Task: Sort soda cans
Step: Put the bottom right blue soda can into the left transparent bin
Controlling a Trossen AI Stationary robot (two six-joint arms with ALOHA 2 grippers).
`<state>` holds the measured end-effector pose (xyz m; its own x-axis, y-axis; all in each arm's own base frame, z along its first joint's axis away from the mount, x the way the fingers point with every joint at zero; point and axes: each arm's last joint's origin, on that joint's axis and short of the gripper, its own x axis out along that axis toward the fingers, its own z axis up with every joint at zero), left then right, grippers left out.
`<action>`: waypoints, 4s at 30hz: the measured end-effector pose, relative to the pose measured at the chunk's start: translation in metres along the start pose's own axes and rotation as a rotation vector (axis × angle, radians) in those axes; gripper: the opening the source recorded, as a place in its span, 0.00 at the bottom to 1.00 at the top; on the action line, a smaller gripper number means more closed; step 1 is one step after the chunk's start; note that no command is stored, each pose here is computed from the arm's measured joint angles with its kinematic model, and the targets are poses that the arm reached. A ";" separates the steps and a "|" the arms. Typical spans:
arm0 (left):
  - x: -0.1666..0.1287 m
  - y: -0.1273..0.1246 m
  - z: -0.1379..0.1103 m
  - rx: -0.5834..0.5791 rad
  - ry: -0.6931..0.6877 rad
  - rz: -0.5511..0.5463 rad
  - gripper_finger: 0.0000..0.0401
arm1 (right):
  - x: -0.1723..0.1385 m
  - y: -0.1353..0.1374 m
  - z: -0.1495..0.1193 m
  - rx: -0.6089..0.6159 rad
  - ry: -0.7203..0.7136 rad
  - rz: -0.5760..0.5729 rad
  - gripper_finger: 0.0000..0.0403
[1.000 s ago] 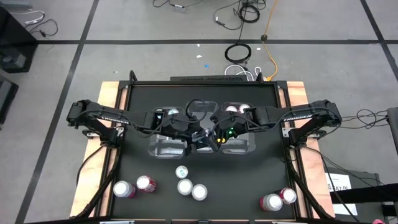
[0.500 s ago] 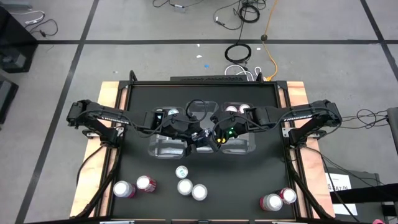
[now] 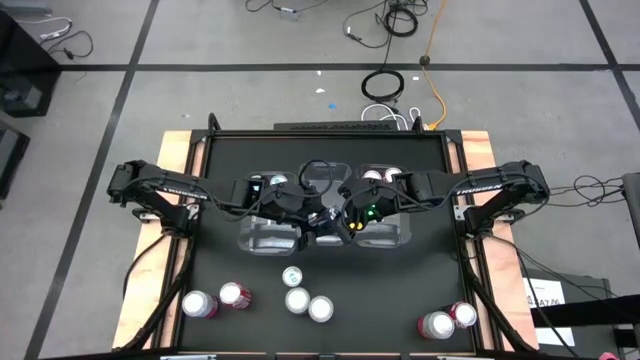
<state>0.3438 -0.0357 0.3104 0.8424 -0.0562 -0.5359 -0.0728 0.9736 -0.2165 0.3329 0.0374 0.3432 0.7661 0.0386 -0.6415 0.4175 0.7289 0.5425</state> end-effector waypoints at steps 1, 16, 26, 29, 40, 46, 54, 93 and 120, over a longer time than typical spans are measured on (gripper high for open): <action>0.000 0.000 0.000 0.000 0.000 0.000 0.68 | 0.000 0.000 0.000 0.000 0.000 0.000 0.62; 0.000 0.000 0.000 -0.001 -0.001 0.001 0.68 | 0.000 -0.001 0.001 -0.001 -0.001 -0.002 0.62; 0.000 0.000 0.000 -0.002 -0.001 0.001 0.68 | 0.000 -0.001 0.001 -0.002 -0.003 0.000 0.62; 0.000 0.000 0.001 -0.003 -0.005 0.000 0.68 | -0.002 -0.001 0.001 -0.002 -0.006 0.003 0.62; 0.000 0.000 0.001 -0.007 -0.007 0.002 0.68 | -0.004 0.000 0.002 -0.048 -0.013 0.008 0.67; 0.000 0.000 0.000 -0.006 0.000 0.003 0.68 | -0.004 0.000 0.003 -0.047 -0.017 0.013 0.68; 0.000 0.000 0.000 -0.003 -0.001 0.000 0.68 | -0.019 0.001 0.005 -0.042 -0.038 0.035 0.69; -0.096 0.003 -0.036 -0.257 -0.111 0.559 0.68 | -0.076 0.023 -0.085 -0.143 0.037 -0.255 0.69; -0.029 -0.015 -0.159 -0.243 -0.384 0.824 0.68 | -0.088 0.019 -0.108 -0.163 0.045 -0.374 0.69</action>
<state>0.2356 -0.0836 0.1994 0.5913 0.7487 -0.2997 -0.7972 0.5988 -0.0768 0.2208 0.1216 0.3518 0.5526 -0.2223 -0.8033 0.5773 0.7972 0.1765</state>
